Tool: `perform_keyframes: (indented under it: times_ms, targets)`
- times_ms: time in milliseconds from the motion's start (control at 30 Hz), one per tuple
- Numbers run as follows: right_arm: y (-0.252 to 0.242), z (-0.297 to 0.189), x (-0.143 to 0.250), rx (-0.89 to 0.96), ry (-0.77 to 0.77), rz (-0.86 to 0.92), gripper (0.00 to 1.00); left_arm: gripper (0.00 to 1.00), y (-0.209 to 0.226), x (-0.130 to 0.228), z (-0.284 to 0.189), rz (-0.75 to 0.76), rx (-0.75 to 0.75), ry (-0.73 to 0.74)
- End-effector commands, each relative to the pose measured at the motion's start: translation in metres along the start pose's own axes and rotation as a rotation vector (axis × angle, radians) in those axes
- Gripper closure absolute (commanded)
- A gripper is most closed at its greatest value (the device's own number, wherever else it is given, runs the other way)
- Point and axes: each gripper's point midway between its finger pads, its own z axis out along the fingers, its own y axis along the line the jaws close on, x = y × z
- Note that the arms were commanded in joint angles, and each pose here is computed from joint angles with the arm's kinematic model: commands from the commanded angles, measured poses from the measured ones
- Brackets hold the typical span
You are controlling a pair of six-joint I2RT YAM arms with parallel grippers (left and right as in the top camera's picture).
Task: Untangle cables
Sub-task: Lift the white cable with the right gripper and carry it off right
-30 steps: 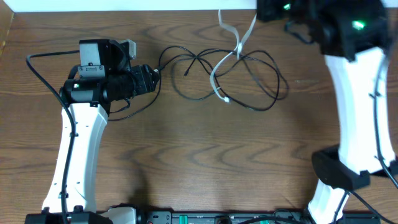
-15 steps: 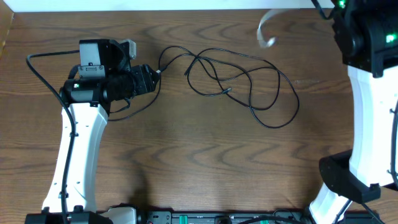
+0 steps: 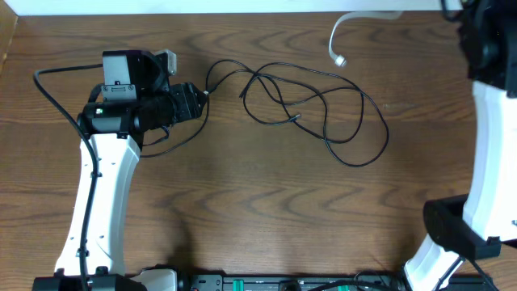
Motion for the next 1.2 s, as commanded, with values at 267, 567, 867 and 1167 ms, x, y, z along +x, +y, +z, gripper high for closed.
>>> perform_keyframes:
  times_ms: [267,567,867,1167]
  targets:
    - [-0.164,0.06,0.059,0.188,0.134,0.017,0.99,0.43,0.009,0.002,0.016,-0.01,-0.021,0.041]
    - [-0.321,0.055,0.118,0.42,0.238,0.139,0.99,0.44,0.011,0.003,0.02,-0.014,-0.023,0.052]
    - [-0.414,0.086,0.267,0.502,0.461,0.315,0.99,0.44,0.011,0.003,0.02,-0.014,-0.023,0.052]
    - [-0.42,0.103,0.342,0.498,0.582,0.354,0.99,0.43,0.011,0.003,0.02,-0.014,-0.024,0.052]
